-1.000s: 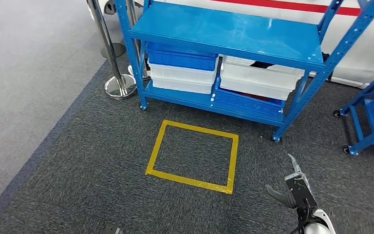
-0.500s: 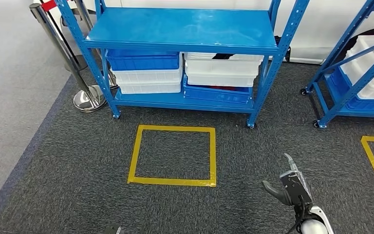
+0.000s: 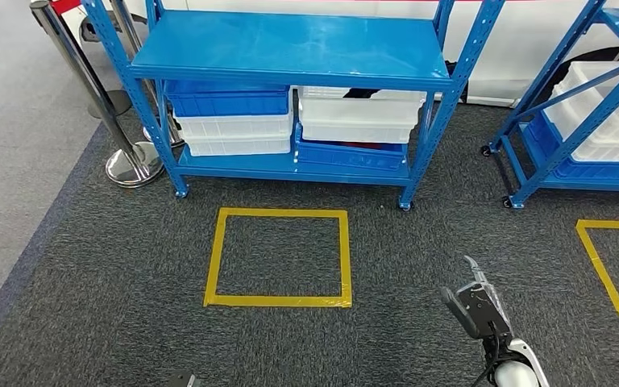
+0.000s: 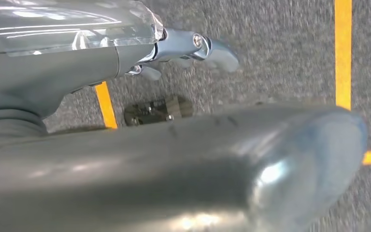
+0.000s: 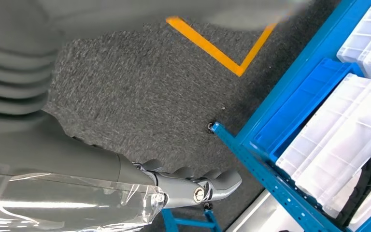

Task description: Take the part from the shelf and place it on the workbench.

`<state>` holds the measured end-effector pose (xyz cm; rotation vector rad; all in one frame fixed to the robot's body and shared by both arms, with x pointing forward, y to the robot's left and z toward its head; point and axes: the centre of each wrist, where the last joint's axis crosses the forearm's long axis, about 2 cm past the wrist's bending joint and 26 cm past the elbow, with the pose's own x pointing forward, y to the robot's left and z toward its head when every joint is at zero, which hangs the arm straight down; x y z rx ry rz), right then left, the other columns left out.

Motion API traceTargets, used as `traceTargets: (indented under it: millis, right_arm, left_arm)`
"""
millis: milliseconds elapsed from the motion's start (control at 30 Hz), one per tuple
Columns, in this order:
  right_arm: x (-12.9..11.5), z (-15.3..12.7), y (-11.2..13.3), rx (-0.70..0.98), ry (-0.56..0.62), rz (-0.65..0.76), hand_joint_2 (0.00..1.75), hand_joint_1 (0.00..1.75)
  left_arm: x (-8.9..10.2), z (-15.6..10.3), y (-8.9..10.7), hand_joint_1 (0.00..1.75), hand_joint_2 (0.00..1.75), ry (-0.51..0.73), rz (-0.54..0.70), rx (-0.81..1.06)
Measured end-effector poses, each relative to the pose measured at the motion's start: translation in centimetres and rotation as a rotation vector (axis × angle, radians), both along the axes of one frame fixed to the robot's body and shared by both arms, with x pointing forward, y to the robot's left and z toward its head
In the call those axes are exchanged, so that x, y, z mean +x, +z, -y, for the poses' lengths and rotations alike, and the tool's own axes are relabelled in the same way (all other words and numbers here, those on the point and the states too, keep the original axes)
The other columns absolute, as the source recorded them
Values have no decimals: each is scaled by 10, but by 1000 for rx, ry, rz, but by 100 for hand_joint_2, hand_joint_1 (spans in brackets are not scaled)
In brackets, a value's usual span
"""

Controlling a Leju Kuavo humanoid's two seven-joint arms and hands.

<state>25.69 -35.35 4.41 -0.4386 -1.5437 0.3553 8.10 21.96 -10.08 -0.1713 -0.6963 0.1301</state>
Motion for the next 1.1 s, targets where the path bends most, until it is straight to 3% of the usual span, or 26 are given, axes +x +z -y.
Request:
traceTargets:
  millis: [1100]
  right_arm:
    - [7,-6,-5,-14,18,-14,0,0]
  left_arm:
    - [1,1,0,0,0,-27,-11,8]
